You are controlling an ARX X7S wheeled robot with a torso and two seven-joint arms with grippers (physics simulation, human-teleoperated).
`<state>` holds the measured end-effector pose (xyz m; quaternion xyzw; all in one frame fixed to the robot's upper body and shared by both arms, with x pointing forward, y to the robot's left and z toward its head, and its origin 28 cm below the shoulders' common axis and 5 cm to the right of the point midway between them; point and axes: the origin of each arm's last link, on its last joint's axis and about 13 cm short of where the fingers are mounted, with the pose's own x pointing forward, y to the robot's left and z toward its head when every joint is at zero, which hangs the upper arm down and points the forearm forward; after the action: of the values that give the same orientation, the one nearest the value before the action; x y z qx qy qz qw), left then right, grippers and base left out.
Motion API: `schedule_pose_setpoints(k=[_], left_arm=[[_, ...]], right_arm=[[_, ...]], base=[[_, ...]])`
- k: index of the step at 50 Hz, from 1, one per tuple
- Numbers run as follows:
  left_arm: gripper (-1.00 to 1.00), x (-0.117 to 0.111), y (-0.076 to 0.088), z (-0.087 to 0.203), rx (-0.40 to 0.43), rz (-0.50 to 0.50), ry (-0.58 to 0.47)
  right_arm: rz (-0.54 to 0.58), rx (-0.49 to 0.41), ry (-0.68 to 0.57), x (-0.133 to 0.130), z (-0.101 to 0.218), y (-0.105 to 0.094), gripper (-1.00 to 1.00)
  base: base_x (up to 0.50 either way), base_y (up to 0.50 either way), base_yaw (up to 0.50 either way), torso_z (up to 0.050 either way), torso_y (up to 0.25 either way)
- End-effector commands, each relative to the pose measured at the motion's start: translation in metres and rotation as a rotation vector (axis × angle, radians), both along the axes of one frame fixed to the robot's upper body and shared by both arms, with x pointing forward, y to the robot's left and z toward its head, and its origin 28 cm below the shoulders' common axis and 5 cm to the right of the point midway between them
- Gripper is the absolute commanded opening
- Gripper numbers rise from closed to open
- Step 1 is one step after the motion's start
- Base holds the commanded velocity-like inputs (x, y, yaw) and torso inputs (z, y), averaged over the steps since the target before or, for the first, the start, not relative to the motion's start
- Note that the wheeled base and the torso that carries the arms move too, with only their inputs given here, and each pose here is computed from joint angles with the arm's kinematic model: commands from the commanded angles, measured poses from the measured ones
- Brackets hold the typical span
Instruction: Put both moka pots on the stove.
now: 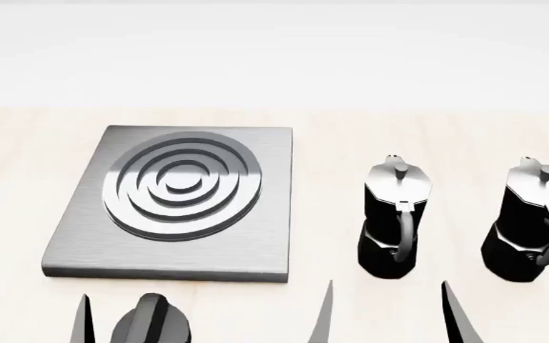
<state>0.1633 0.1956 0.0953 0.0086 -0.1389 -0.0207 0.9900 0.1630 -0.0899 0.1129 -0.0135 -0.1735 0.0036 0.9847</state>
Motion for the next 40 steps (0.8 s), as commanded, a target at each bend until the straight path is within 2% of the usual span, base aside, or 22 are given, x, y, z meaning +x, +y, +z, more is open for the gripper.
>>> schedule_pose_setpoints(k=[1, 24, 40], left_arm=[[1.00, 0.0008, 0.0005, -0.0017, 0.002, 0.000, 0.001], [1.00, -0.0011, -0.0011, 0.0019, 0.004, -0.001, 0.001], [1.00, -0.0009, -0.0013, 0.0025, 0.006, -0.001, 0.001]], right_arm=[[0.000, -0.001, 0.000, 0.0001, -0.0003, 0.0000, 1.00], [0.002, -0.004, 0.003, -0.0004, -0.0014, -0.0002, 1.00], [0.005, -0.004, 0.004, 0.0000, -0.0013, -0.0001, 1.00]], base=[[0.00, 0.05, 0.00, 0.000, 0.000], [0.00, 0.05, 0.00, 0.000, 0.000], [0.00, 0.14, 0.00, 0.000, 0.000]])
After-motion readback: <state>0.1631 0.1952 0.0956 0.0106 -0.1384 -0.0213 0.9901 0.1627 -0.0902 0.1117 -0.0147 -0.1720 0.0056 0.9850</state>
